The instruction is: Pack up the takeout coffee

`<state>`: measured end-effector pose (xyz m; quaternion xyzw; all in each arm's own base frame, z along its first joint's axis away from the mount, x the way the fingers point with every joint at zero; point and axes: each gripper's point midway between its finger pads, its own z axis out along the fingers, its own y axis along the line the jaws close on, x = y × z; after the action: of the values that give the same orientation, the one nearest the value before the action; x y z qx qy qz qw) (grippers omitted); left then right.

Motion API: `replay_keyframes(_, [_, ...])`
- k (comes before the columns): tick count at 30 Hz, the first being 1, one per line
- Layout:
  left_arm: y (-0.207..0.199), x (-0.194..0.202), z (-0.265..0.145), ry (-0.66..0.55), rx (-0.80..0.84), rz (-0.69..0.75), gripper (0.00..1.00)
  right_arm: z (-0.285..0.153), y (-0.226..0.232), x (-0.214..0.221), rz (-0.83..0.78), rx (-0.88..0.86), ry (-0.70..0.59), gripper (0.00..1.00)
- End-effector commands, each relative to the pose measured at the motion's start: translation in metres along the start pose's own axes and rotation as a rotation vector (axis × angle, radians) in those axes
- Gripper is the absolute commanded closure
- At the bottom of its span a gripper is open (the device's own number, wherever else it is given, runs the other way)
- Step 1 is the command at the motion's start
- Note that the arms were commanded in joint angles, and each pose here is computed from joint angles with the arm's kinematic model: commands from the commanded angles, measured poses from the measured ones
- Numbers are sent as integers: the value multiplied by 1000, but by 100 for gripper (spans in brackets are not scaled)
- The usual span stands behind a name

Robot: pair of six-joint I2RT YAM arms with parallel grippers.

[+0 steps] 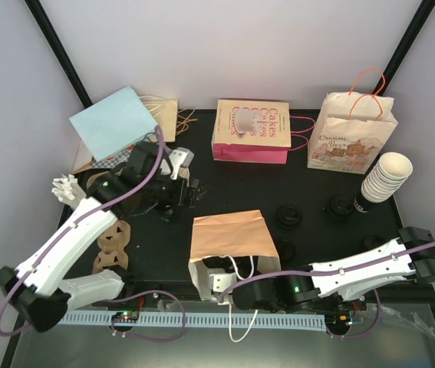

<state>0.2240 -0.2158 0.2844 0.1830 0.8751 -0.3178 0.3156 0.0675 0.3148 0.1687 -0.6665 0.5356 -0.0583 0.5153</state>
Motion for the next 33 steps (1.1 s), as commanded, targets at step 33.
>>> replay_keyframes(33, [38,63,176,602,63,-43,40,27,21,0,-109,-105,-12,47])
